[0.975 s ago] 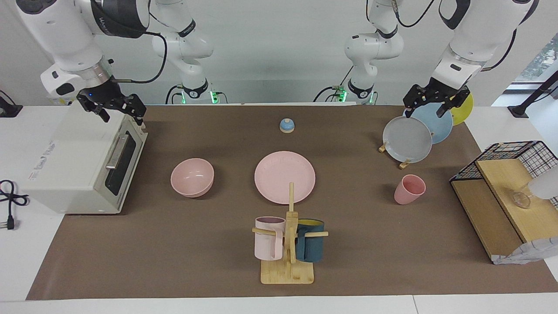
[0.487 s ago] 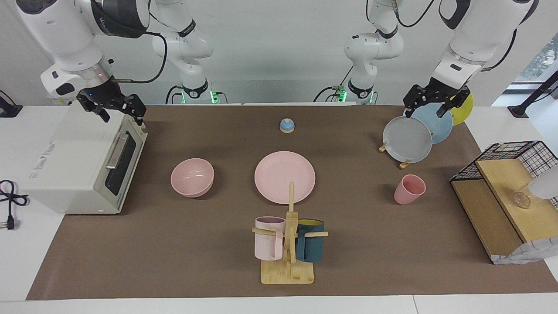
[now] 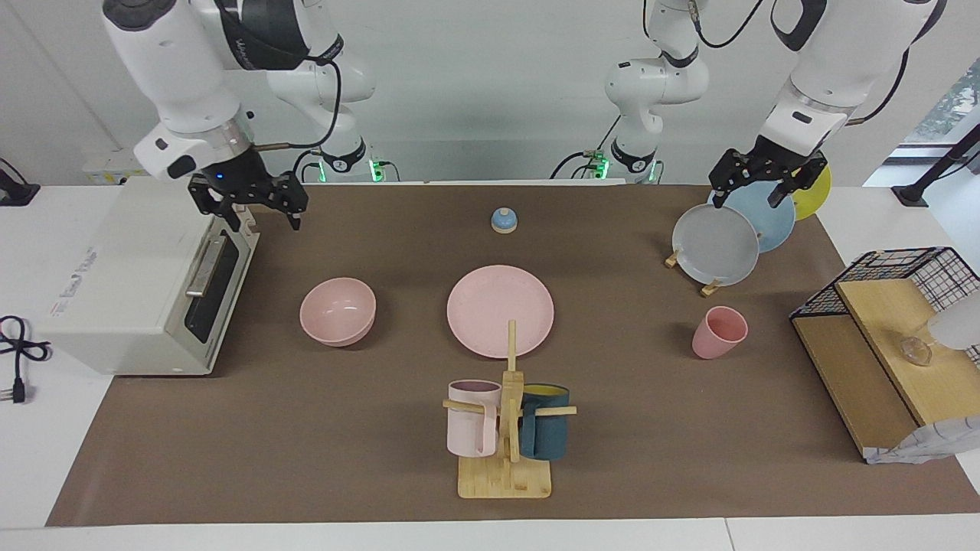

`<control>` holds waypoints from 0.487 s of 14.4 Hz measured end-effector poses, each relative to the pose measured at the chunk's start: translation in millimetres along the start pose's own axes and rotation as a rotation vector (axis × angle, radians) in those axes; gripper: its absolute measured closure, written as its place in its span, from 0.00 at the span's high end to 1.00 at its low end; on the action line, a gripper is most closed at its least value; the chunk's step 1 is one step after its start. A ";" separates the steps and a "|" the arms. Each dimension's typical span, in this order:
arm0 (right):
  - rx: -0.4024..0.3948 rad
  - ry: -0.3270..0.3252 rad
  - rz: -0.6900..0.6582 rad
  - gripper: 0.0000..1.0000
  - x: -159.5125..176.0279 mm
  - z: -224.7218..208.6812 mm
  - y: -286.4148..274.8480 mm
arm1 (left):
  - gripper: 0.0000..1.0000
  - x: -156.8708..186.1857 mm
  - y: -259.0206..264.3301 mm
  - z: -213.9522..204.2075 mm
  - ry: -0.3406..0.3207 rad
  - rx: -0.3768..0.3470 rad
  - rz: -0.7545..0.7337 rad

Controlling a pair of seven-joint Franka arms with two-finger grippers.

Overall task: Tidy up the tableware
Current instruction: 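Reach the right gripper toward the pink bowl, then lift the pink bowl with the right gripper while the left gripper reaches the cup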

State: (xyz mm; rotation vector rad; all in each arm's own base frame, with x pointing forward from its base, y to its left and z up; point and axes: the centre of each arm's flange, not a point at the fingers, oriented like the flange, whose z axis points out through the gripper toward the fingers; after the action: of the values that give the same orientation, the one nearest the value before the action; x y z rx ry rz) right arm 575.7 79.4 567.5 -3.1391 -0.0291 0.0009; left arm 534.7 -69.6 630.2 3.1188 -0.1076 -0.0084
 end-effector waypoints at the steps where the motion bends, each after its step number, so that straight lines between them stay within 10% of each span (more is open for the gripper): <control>1: -0.001 -0.003 0.009 1.00 8.2 18.4 -24.5 | 1.00 0.5 -0.1 0.0 0.003 0.000 0.000; 7: -0.024 -0.001 0.038 1.00 34.1 157.8 -91.9 | 1.00 30.2 -10.1 38.3 0.009 -0.008 -0.018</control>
State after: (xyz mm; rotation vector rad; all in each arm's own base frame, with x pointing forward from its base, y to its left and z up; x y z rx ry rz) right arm 608.0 172.3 409.8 -3.1630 0.0315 0.0014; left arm 565.3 -62.3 591.5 3.1118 -0.0795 0.0049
